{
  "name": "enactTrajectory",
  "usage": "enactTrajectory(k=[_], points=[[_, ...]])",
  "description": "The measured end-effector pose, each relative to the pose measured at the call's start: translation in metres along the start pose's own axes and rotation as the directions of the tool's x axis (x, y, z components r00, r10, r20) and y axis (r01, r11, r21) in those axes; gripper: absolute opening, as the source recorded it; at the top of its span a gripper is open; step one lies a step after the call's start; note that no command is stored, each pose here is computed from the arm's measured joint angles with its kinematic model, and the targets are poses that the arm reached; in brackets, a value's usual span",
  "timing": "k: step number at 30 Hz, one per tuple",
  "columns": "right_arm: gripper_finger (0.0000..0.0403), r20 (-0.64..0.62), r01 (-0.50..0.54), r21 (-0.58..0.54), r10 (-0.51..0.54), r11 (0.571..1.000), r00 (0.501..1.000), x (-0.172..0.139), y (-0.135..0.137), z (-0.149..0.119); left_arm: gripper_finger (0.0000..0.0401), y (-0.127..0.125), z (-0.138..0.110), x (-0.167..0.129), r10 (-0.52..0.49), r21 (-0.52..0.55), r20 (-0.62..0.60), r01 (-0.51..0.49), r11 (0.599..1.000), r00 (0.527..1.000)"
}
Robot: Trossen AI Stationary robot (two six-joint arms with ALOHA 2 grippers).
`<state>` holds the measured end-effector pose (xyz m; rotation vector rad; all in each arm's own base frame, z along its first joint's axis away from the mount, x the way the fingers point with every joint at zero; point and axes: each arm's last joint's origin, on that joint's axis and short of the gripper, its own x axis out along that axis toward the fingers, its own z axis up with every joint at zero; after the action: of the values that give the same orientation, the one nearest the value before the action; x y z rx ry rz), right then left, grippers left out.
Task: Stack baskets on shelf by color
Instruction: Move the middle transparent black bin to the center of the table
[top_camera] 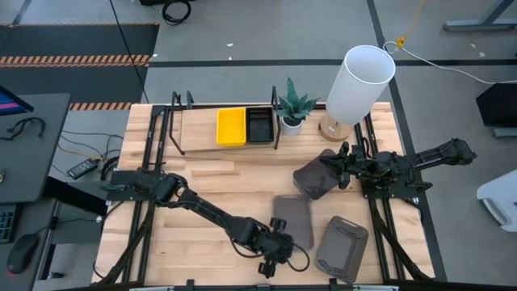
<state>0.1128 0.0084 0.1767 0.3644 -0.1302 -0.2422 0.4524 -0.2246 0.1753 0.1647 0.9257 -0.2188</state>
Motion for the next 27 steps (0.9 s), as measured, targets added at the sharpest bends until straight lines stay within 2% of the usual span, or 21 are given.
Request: enactTrajectory(k=[3,5,10,15,20,27], points=[[0.0019,0.000,0.000,0.000,0.000,1.000,1.000,0.000,0.000,0.000,0.0028,0.003,-0.002,-0.001,0.012,-0.024,-0.031,-0.013,1.000,0.999],[0.0019,-0.001,0.000,0.000,0.000,1.000,1.000,0.000,0.000,0.000,0.0014,0.004,-0.004,-0.003,0.007,-0.028,-0.064,-0.009,1.000,0.998],[0.0019,0.000,0.000,0.000,0.000,1.000,1.000,0.000,0.000,0.000,0.0020,0.009,-0.013,-0.018,0.005,-0.049,-0.195,-0.015,0.999,0.981],[0.0019,0.000,0.000,0.000,0.000,1.000,1.000,0.000,0.000,0.000,0.0008,0.010,-0.017,-0.044,0.008,-0.048,-0.291,-0.023,0.999,0.957],[0.0019,0.000,0.000,0.000,0.000,1.000,1.000,0.000,0.000,0.000,0.0009,0.007,-0.026,-0.060,0.041,-0.045,-0.393,-0.063,0.997,0.919],[0.0019,-0.001,0.000,-0.001,0.000,1.000,1.000,0.000,0.000,0.000,0.0008,-0.005,-0.046,-0.070,0.082,-0.042,-0.440,-0.112,0.993,0.894]])
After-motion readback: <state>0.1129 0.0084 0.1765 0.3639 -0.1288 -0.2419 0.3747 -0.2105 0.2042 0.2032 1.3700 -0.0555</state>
